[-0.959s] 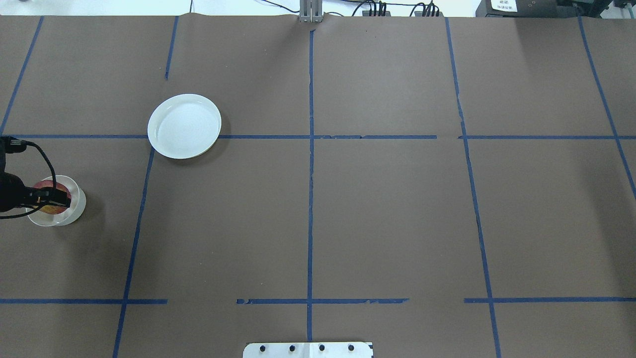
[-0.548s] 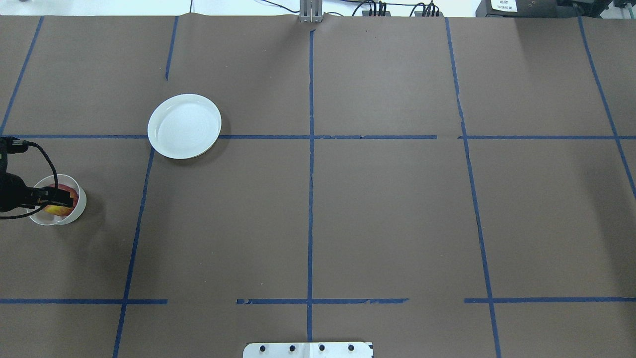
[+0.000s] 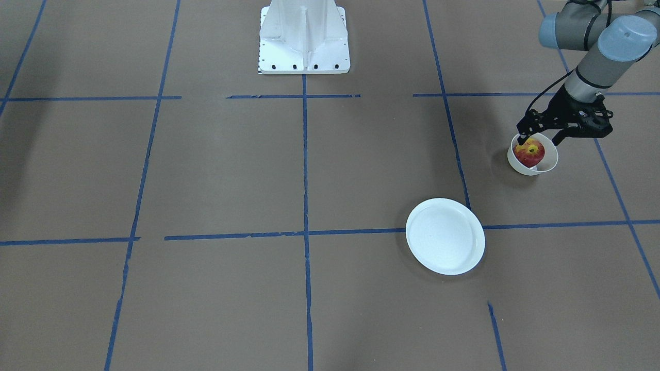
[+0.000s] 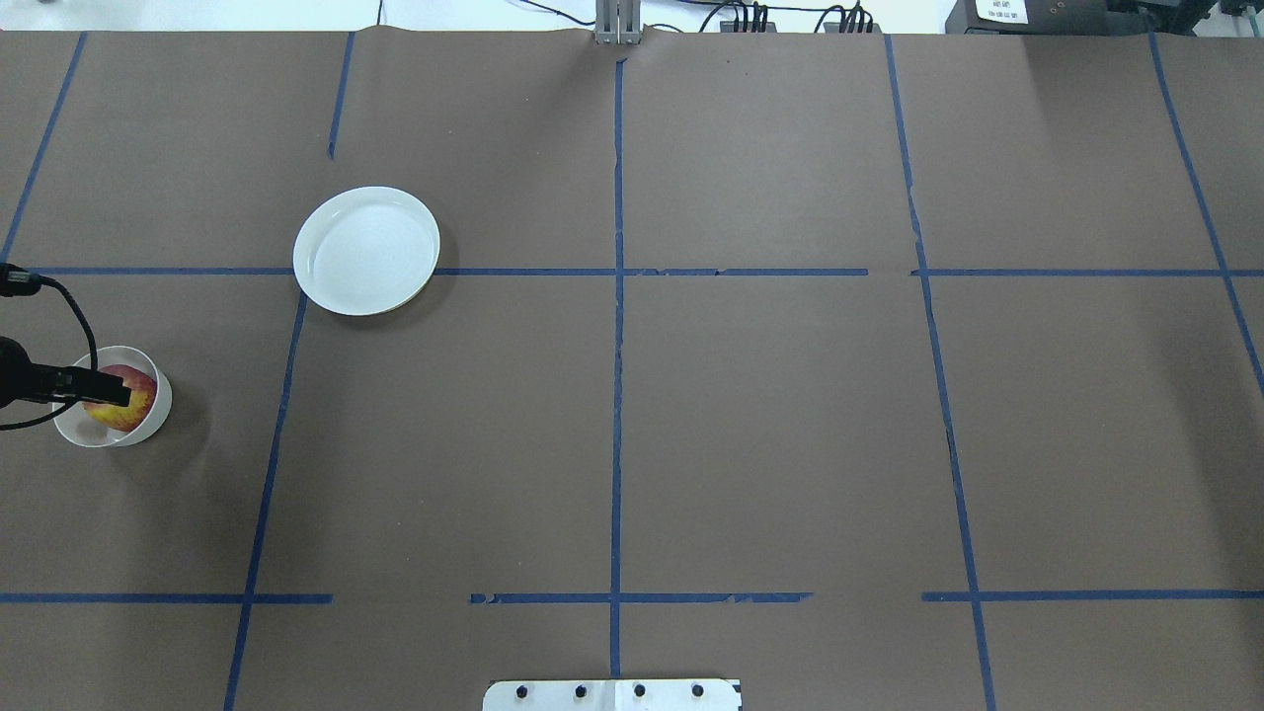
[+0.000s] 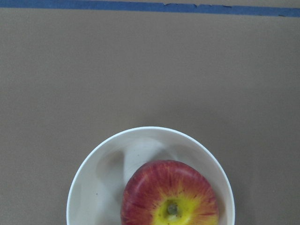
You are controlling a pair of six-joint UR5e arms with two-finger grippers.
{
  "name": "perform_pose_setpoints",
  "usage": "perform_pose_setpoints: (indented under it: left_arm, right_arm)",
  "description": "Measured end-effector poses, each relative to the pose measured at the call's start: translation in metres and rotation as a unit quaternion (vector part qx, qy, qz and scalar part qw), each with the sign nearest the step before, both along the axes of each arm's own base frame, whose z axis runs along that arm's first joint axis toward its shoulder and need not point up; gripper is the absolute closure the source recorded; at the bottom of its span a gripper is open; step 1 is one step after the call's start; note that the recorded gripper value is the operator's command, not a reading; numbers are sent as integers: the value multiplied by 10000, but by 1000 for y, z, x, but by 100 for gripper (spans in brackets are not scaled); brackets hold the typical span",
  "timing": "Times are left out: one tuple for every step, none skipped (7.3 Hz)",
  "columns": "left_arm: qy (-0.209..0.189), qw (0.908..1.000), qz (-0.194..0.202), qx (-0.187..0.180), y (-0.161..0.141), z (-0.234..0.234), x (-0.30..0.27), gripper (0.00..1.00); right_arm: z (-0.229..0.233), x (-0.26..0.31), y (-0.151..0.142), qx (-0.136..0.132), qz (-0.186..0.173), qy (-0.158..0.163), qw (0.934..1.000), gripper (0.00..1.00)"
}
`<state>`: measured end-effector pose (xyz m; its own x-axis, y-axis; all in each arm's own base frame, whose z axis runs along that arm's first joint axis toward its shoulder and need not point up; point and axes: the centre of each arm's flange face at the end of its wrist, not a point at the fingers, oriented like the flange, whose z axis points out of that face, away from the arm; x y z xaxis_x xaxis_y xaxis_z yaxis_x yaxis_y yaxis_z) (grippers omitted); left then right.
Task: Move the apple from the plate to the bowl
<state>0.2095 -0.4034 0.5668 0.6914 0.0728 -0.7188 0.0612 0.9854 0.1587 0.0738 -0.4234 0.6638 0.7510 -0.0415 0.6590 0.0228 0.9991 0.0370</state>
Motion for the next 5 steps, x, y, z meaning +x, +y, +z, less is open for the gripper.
perform_pose_setpoints:
  left_arm:
    - [-231, 9993, 115, 274, -12, 6, -27, 1]
    - [-512, 9970, 288, 500, -25, 13, -62, 1]
    - [-680, 9944, 529, 607, -34, 21, -100, 0]
    - [-646, 9935, 725, 594, -40, 29, -144, 0]
    - [-485, 9943, 787, 538, -41, 37, -193, 0]
  right_arm:
    - [0, 0, 0, 3, 0, 0, 10000, 0]
    - [0, 0, 0, 5, 0, 0, 10000, 0]
    - [0, 0, 0, 6, 0, 0, 10000, 0]
    - [0, 0, 0, 6, 0, 0, 10000, 0]
    - [0, 0, 0, 5, 1, 0, 10000, 0]
